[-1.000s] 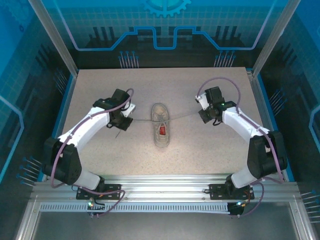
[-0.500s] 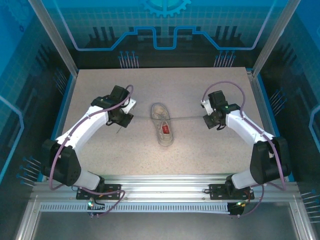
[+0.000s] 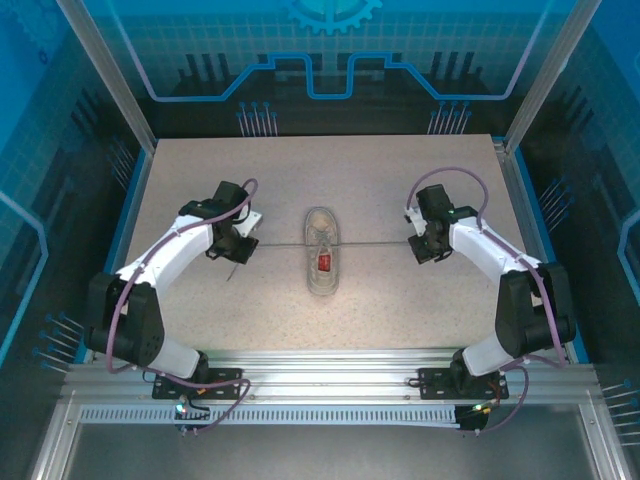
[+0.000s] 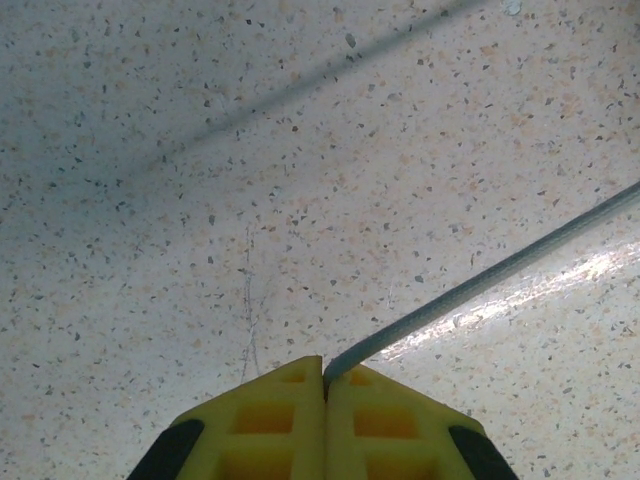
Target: Tie the shoes
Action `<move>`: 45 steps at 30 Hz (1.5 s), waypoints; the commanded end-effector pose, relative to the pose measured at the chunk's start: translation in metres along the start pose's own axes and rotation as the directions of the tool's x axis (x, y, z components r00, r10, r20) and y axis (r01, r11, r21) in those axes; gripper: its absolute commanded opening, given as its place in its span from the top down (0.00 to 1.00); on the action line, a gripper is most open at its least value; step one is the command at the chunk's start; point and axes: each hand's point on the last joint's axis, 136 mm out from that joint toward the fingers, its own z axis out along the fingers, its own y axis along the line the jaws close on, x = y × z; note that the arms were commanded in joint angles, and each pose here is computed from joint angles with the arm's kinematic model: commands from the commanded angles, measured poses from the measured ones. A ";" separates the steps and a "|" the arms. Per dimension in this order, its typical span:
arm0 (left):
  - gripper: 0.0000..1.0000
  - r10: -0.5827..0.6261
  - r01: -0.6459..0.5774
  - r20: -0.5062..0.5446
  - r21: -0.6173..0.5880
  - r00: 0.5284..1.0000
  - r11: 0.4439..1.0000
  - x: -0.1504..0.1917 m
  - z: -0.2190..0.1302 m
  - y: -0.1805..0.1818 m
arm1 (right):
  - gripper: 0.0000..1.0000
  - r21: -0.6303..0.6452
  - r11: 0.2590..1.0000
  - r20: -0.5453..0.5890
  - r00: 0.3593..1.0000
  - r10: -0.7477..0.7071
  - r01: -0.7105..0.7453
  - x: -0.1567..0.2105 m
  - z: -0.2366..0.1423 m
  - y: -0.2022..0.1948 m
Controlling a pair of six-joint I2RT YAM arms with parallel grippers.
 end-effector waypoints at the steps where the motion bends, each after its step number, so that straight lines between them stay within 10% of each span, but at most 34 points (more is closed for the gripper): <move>1: 1.00 -0.028 0.027 -0.054 -0.022 0.998 0.999 0.013 0.004 0.011 | 1.00 0.067 0.995 -0.034 0.997 0.072 -0.069 0.016 -0.013 -0.022; 6: 0.96 0.019 -0.020 0.020 0.082 1.000 0.996 -0.008 -0.002 -0.007 | 0.81 -0.026 0.999 0.121 0.991 0.050 -0.048 -0.009 -0.047 -0.007; 11: 0.51 0.092 -0.133 0.204 0.195 0.975 0.972 -0.025 -0.019 -0.031 | 0.58 -0.143 0.989 0.318 0.948 0.015 0.033 -0.037 -0.091 0.018; 15: 0.42 0.187 -0.273 0.359 0.204 0.914 0.940 -0.027 -0.043 -0.046 | 0.53 -0.178 0.974 0.392 0.918 -0.058 0.138 -0.049 -0.111 0.039; 25: 0.39 0.593 -0.746 0.569 0.055 0.570 0.664 -0.029 -0.022 -0.118 | 0.54 -0.270 0.850 0.469 0.833 -0.294 0.453 -0.064 -0.084 0.148; 45: 0.47 0.659 -0.734 0.365 0.109 0.657 0.671 -0.089 0.100 -0.102 | 0.56 -0.334 0.846 0.481 0.847 -0.227 0.416 -0.071 -0.053 0.181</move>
